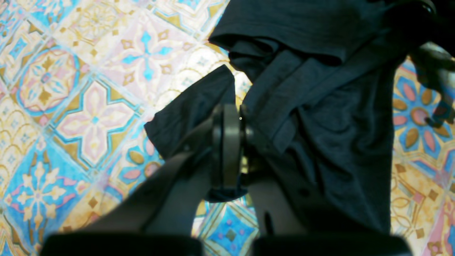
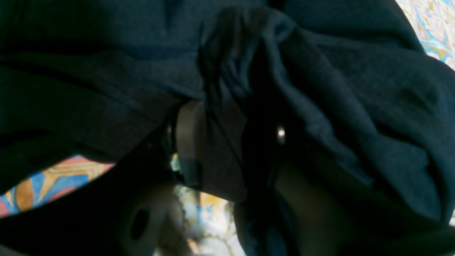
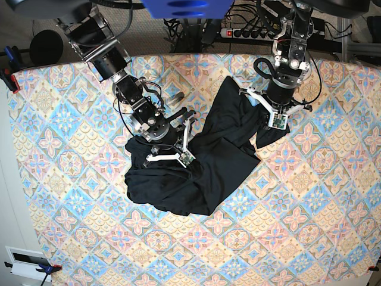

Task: Layout the t-shirt on the table in an organized manner, then fold the t-shirt properly
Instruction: 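Grasp the shirt fabric with the right gripper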

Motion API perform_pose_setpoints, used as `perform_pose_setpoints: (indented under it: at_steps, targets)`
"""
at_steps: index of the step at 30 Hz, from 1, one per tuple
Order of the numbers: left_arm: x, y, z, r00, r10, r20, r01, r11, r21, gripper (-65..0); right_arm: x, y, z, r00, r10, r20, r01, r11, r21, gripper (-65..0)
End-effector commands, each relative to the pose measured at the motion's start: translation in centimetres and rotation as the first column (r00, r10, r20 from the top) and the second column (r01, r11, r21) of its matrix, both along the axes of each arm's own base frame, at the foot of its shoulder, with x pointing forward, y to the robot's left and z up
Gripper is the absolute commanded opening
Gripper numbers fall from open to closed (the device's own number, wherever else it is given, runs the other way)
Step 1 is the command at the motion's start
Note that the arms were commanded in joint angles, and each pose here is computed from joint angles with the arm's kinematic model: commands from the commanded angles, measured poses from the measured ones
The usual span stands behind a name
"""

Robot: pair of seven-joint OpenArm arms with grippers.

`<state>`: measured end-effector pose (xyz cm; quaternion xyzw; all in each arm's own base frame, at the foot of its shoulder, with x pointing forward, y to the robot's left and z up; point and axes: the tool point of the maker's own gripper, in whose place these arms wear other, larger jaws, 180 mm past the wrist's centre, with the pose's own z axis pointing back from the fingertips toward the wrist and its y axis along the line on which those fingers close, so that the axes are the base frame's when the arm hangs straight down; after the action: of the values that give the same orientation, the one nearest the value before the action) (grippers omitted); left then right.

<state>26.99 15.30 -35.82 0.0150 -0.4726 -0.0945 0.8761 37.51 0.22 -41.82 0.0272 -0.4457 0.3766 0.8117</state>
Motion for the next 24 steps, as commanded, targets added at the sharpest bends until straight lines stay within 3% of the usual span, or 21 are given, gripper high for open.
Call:
perform_pose_setpoints:
  at_steps: [1,20,22,24]
  targets:
    - [0.6,0.1,1.1,0.999,-0.001,0.046,0.001,1.0,0.003,-65.0,1.5,0.0,1.7,0.999,-0.005,0.048,0.005,1.0,-0.001,-42.0]
    - [0.7,0.2,1.2,0.999,0.001,0.049,-0.001,1.0,0.008,-65.0,4.7,-0.2,4.7,0.993,-0.009,0.119,0.01,1.0,-0.009,-42.1]
    - [0.7,0.2,1.2,0.999,0.001,0.049,-0.001,1.0,0.008,-65.0,4.7,-0.2,4.8,0.993,-0.007,0.121,0.008,1.0,-0.009,-44.4]
    - [0.7,0.2,1.2,0.999,0.002,0.049,-0.002,1.0,0.007,-65.0,4.7,-0.1,4.8,0.993,-0.006,0.121,0.007,1.0,-0.01,-50.9]
